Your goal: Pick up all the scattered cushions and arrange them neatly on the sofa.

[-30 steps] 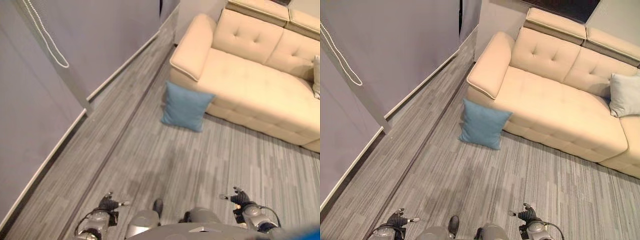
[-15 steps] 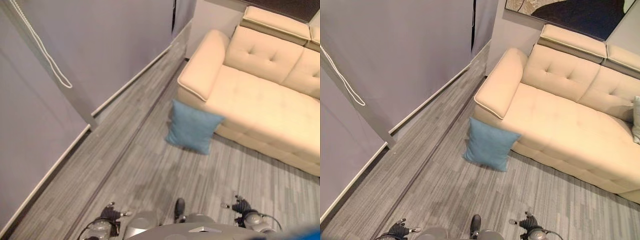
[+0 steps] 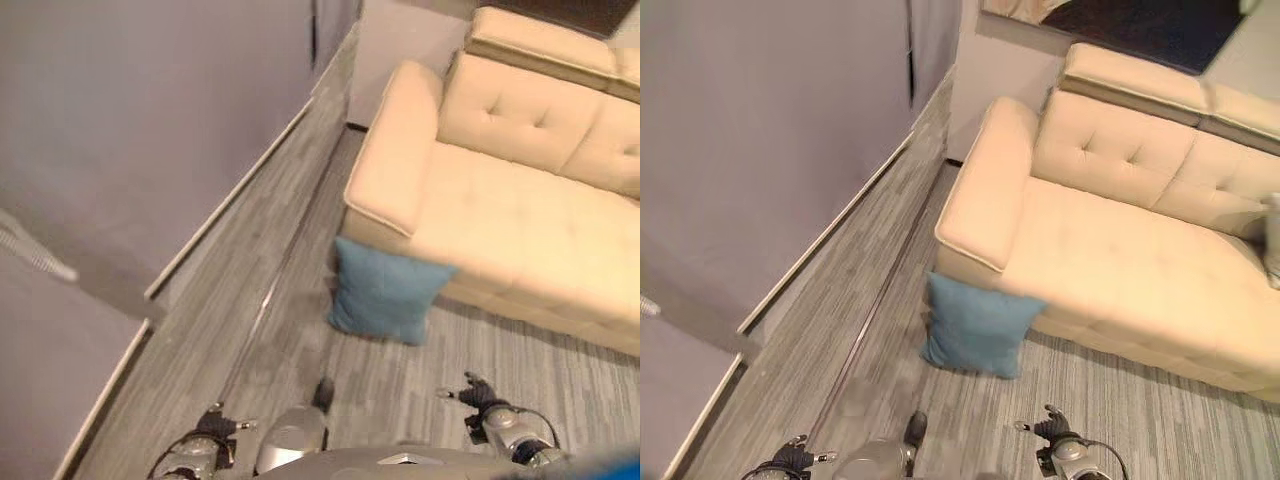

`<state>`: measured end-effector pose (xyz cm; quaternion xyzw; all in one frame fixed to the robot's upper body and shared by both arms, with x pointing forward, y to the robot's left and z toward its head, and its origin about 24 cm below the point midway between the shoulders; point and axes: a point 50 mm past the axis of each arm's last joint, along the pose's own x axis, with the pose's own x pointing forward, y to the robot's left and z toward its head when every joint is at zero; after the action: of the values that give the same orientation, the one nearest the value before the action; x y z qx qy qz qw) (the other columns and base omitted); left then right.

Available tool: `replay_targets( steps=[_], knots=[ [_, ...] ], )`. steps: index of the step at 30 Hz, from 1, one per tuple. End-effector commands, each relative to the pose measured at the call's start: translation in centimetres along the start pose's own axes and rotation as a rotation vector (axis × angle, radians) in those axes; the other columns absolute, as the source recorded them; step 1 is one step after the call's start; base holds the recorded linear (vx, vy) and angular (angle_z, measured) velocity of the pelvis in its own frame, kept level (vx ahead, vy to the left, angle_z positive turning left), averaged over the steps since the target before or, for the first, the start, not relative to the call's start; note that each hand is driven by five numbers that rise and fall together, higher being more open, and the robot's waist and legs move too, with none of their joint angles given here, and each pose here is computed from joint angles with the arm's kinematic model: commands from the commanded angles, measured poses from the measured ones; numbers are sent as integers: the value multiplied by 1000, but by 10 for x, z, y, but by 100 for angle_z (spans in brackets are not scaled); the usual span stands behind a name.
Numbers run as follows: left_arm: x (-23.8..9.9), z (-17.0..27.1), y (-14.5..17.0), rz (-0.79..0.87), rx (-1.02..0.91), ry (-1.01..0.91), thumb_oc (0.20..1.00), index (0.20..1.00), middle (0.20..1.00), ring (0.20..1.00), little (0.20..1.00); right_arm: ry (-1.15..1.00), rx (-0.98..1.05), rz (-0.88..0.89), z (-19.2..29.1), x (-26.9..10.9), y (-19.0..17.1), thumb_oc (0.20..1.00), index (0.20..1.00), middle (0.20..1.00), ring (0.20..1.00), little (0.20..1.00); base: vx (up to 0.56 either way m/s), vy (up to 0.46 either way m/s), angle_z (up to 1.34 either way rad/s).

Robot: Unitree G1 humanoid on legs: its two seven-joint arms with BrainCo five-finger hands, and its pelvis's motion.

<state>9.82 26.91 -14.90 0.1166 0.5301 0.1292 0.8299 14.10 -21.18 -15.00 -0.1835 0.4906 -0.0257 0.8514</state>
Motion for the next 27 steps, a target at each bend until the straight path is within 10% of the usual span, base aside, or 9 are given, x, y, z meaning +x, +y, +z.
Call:
replay_targets(
  steps=[1, 27],
  knots=[
    [2, 12, 0, -4, 27, -38, 1000, 1000, 1000, 1000, 1000, -64, -44, -75, 20, 5, -28, 1000, 1000, 1000, 1000, 1000, 179, 116, -17],
    [4, 36, -20, -59, 45, -109, 1000, 1000, 1000, 1000, 1000, -115, -19, -142, 27, 4, -53, 1000, 1000, 1000, 1000, 1000, 78, -154, -1]
  ],
)
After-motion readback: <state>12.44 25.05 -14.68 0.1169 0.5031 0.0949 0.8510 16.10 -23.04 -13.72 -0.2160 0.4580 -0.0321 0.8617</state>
